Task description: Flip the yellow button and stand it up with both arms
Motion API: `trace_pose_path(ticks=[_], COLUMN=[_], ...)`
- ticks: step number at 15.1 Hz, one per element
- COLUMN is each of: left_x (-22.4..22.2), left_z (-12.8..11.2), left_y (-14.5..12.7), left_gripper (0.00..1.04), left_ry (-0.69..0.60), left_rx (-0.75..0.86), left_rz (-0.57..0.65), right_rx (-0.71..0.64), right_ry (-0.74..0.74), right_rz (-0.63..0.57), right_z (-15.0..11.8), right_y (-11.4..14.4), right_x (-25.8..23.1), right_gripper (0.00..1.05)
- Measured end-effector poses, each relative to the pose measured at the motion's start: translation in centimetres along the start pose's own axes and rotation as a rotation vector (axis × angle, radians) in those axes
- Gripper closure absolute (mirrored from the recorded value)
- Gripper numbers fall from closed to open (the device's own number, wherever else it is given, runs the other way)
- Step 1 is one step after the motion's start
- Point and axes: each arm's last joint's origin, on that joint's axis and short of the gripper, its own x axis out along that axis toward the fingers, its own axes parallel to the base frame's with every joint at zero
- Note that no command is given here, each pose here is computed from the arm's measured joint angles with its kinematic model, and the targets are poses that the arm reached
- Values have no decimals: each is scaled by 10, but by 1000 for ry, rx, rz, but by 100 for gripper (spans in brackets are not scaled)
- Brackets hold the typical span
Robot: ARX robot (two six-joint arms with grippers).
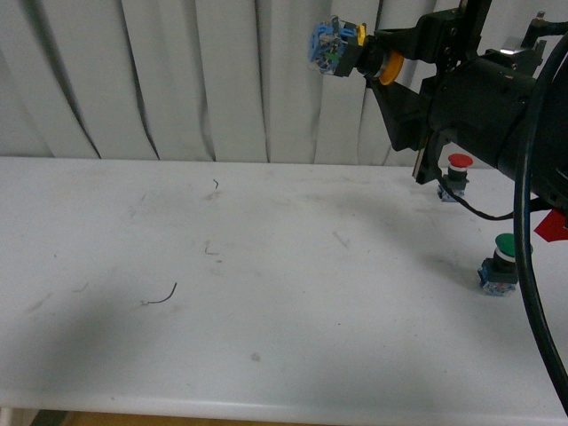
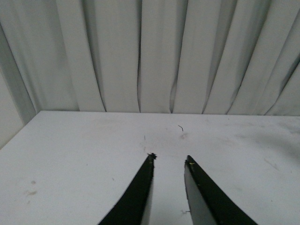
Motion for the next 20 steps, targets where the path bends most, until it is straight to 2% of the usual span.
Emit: trace_pose_path(ticks=[1,2,13,20], left_x=[-6,-9,-37,-45], left_z=[-7,-10,-39,-39], left_y=[0,0,0,0], left_gripper=[94,103,103,103], left_ry=[3,-3,-7,-16], left_rx=[0,-5,-3,-4], left_rz=[0,0,-1,0], right_rx=[-1,-3,-13,-14], right_ry=[-10,-14,-7,-1], right_rz=[2,5,16,11], right_z=[1,3,0,-3], right_y=[1,2,7,5], right_x=[0,-1,0,0], right_gripper=[68,68,68,68])
